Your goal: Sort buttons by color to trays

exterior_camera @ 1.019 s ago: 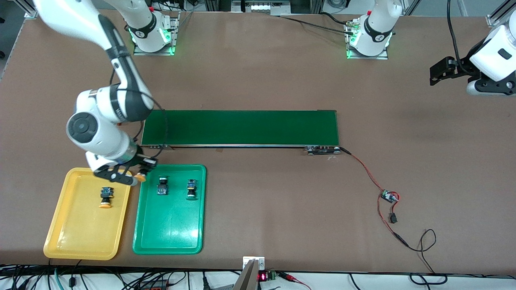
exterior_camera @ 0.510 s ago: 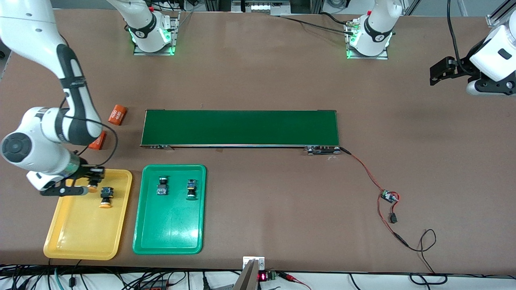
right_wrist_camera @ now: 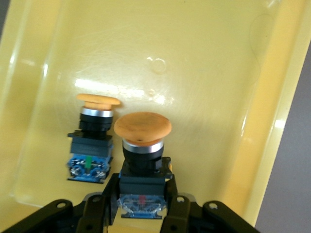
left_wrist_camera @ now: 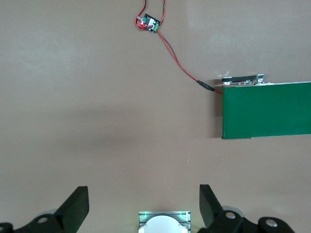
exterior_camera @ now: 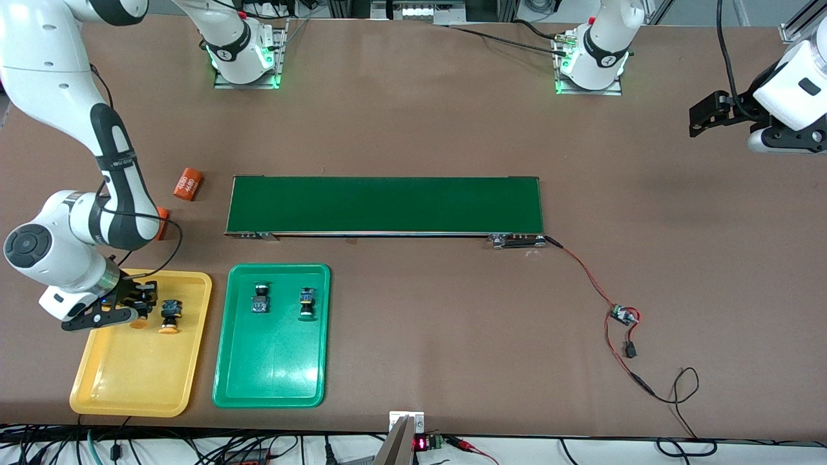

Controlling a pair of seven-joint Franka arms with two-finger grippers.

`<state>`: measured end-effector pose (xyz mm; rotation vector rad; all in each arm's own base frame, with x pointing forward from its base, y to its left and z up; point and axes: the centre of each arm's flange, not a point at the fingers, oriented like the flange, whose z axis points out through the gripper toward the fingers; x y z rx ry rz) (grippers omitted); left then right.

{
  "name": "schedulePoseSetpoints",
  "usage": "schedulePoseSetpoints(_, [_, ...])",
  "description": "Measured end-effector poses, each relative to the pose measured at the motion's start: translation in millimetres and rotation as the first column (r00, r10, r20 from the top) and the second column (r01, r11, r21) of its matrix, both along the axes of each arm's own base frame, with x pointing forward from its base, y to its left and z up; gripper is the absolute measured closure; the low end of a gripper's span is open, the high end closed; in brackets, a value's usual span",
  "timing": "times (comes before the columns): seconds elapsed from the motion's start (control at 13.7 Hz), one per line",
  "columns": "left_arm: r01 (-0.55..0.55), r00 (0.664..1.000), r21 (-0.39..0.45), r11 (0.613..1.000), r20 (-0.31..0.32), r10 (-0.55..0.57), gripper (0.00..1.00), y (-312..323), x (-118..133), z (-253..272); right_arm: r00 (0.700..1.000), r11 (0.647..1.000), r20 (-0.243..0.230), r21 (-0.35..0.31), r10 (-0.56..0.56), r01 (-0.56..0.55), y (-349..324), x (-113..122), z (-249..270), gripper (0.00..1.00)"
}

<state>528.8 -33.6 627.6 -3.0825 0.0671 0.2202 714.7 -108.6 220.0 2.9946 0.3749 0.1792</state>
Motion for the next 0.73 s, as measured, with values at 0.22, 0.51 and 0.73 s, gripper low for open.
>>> schedulePoseSetpoints(0.22, [0.0, 1.0, 0.0, 1.0, 0.0, 0.0, 0.0, 0.1, 0.0, 0.0, 0.999, 1.0, 0.02, -0.001, 0.028, -0.028, -24.4, 1.3, -6.5, 0.59])
schedulePoseSetpoints(0.51, [-0.004, 1.0, 0.0, 1.0, 0.0, 0.004, 0.0, 2.1, 0.1, 0.0, 0.999, 0.999, 0.035, 0.007, 0.038, -0.038, -20.6, 5.7, -3.1, 0.49])
schedulePoseSetpoints(0.73, [-0.01, 1.0, 0.0, 1.0, 0.0, 0.01, 0.0, 5.2, 0.3, 0.0, 1.0, 0.998, -0.015, 0.068, 0.022, -0.021, -0.3, 8.6, 31.7, 0.22])
